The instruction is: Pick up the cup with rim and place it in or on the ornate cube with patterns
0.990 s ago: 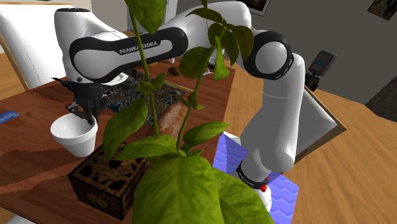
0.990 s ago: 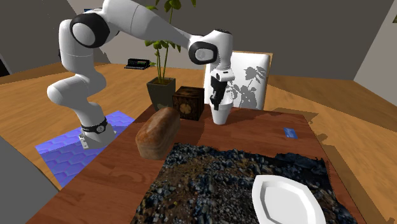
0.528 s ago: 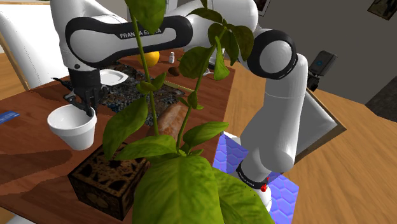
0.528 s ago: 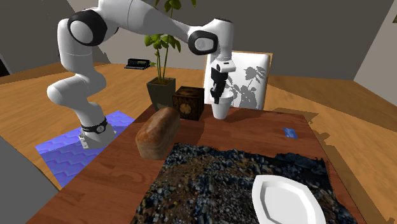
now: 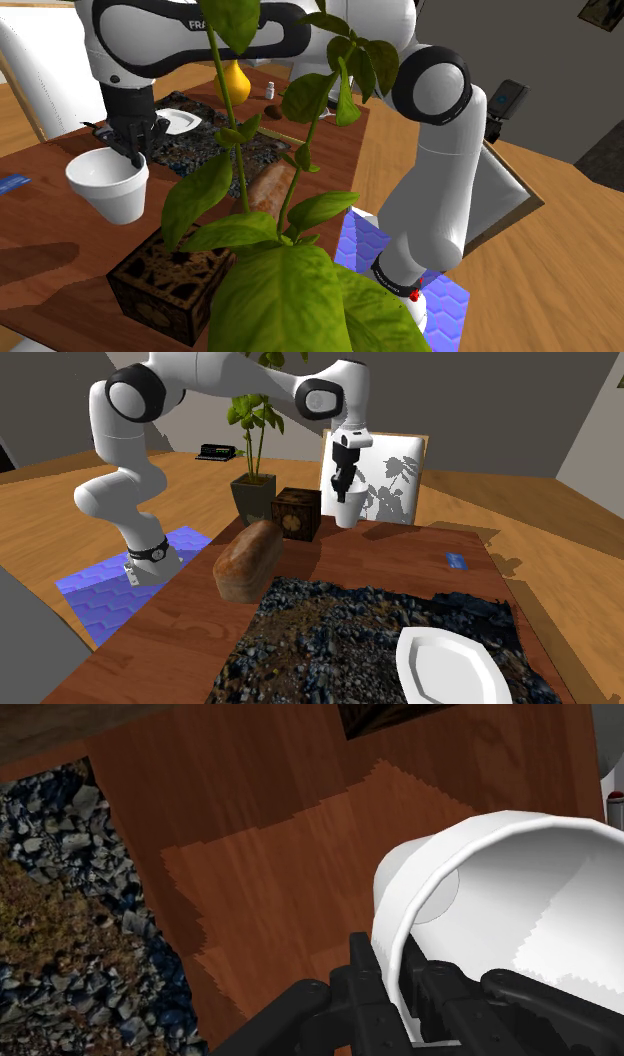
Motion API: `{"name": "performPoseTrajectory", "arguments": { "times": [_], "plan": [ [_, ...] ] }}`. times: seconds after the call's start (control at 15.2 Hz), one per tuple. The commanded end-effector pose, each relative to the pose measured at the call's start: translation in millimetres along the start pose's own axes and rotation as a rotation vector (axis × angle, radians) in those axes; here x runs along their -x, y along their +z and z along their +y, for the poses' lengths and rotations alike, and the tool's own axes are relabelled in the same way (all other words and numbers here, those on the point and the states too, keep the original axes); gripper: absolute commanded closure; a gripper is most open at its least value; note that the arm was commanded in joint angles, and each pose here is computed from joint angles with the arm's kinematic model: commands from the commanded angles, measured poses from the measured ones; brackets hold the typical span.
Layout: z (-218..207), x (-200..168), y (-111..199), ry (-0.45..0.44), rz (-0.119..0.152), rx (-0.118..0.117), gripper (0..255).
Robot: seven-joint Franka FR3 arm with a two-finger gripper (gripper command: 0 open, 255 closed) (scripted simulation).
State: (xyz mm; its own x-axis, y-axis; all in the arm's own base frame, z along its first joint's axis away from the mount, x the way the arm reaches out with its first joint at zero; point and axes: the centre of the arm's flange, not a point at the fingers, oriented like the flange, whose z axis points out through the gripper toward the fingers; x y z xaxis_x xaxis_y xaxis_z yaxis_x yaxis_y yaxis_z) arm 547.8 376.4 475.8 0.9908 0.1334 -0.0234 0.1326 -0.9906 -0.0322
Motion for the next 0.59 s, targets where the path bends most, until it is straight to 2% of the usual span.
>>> {"name": "performPoseTrajectory", "arguments": {
  "times": [0.0,0.53],
  "plan": [
    [-0.3,-0.3,-10.1,0.000,0.000,0.000,255],
    [-1.7,0.7,-52.3,0.000,0.000,0.000,255]
  ]
}}
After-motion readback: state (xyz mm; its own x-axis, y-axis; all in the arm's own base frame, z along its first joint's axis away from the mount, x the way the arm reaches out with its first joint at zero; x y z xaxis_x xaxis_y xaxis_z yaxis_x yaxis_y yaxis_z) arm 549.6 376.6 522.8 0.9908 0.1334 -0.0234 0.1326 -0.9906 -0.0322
